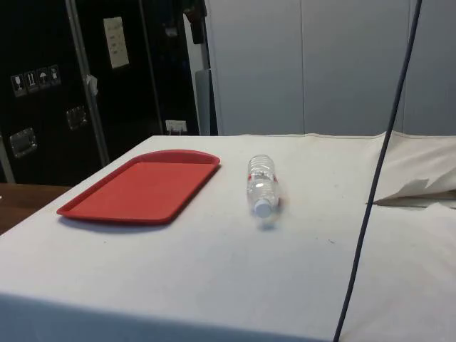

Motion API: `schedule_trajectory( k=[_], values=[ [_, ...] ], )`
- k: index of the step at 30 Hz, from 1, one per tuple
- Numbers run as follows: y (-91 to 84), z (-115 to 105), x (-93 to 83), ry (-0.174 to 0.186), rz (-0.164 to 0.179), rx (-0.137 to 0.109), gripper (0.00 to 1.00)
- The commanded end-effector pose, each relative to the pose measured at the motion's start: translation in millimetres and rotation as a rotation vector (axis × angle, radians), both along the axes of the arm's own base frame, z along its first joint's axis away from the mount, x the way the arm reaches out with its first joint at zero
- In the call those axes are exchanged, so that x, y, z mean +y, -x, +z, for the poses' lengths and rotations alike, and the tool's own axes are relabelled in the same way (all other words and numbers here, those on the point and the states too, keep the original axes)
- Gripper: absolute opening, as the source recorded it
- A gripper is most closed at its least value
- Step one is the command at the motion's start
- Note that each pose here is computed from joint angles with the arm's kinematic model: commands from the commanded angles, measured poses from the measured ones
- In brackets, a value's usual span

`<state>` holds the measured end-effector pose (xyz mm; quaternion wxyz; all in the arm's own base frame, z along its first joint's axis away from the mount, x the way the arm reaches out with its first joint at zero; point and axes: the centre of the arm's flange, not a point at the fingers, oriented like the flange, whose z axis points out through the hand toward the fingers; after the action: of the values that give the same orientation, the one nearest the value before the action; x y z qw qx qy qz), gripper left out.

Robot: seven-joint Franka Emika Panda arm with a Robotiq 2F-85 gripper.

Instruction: Place the bottle upright on the tray.

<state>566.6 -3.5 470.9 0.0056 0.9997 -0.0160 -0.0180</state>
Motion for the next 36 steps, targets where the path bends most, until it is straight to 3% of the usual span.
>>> schedule_trajectory(
  k=[1, 2, 8, 9, 10, 17, 18, 19, 26, 27, 28, 32, 35, 36],
  values=[
    [0.6, -1.2, 0.5, 0.000, 0.002, 0.001, 1.00],
    [3.3, -1.4, 1.7, 0.000, 0.007, -0.012, 1.00],
    [10.9, -3.6, 0.8, -0.002, 0.026, -0.014, 1.00],
    [9.6, -4.5, 0.3, -0.005, 0.022, -0.002, 1.00],
    [12.1, -3.6, 0.7, -0.003, 0.029, -0.015, 1.00],
    [22.1, -6.6, 1.1, -0.009, 0.056, -0.019, 1.00],
    [20.9, -7.8, 0.5, -0.012, 0.054, -0.007, 1.00],
    [23.4, -7.0, 1.6, -0.009, 0.060, -0.020, 1.00],
    [34.1, -11.0, 3.1, -0.015, 0.089, -0.024, 1.00],
    [32.3, -11.4, 2.0, -0.019, 0.083, -0.012, 1.00],
    [35.3, -11.0, 3.0, -0.016, 0.092, -0.026, 1.00],
    [39.4, -12.9, 2.9, -0.018, 0.103, -0.029, 1.00],
    [42.9, -15.4, 3.4, -0.021, 0.117, -0.029, 1.00],
    [41.3, -15.7, 2.2, -0.025, 0.111, -0.018, 1.00]
  ],
)
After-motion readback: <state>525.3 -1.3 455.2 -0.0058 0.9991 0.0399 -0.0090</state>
